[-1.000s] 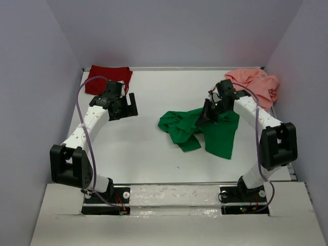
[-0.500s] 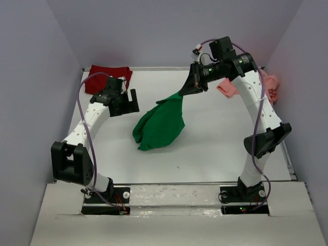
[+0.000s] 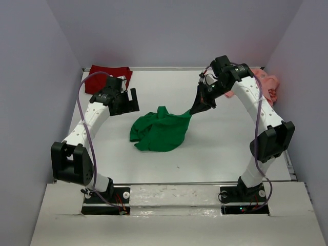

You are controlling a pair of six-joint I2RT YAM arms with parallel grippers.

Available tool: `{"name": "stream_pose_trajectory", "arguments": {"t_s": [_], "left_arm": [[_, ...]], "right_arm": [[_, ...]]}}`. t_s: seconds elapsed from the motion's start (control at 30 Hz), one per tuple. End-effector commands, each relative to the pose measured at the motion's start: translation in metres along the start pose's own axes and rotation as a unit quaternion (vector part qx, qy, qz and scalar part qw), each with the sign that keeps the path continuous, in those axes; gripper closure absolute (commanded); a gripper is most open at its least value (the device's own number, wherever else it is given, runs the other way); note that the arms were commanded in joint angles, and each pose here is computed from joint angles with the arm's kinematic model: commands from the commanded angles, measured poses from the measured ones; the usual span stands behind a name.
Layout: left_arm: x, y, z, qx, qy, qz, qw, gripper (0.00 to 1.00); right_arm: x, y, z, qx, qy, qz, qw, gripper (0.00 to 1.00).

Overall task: Fold and stack the t-shirts
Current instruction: Flatten the tshirt out

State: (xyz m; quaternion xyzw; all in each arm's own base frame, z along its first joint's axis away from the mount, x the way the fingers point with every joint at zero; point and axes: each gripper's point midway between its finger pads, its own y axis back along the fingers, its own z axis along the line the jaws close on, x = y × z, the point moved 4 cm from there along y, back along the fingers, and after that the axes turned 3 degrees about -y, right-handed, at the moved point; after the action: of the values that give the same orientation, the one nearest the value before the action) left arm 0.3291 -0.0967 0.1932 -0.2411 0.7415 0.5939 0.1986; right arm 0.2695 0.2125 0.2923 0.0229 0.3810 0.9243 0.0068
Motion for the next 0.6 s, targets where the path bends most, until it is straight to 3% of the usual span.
{"name": "stream_pose_trajectory", "arguments": {"t_s": [0.0,0.17,0.3,0.33,0.4,0.47,0.57], "left_arm": [[-0.019,0.009,-0.009,0.023,-0.005,-0.034,0.999,0.01],[-0.031,0.007,-0.01,0.015,-0.008,-0.043,0.999,0.01],[-0.039,0.003,-0.013,0.016,-0.001,-0.047,0.999,0.01],[-0.041,0.003,-0.015,0.021,0.001,-0.05,0.999,0.01],[-0.043,0.002,-0.017,0.026,0.01,-0.052,0.998,0.01],[-0.046,0.003,-0.018,0.028,0.015,-0.059,0.998,0.01],[-0.051,0.005,-0.019,0.029,0.02,-0.07,0.997,0.01]], "right_arm": [[-0.01,0.044,0.062,-0.097,0.081,-0.054,0.99,1.0],[-0.014,0.08,0.122,-0.204,0.133,-0.059,0.968,1.0],[-0.005,0.098,0.153,-0.321,0.157,-0.009,0.934,1.0],[0.021,0.12,0.163,-0.355,0.191,0.009,0.915,1.0],[0.034,0.144,0.18,-0.4,0.235,0.009,0.886,1.0],[0.052,0.149,0.176,-0.419,0.236,0.025,0.876,1.0],[0.092,0.184,0.187,-0.479,0.274,0.032,0.833,1.0]]}}
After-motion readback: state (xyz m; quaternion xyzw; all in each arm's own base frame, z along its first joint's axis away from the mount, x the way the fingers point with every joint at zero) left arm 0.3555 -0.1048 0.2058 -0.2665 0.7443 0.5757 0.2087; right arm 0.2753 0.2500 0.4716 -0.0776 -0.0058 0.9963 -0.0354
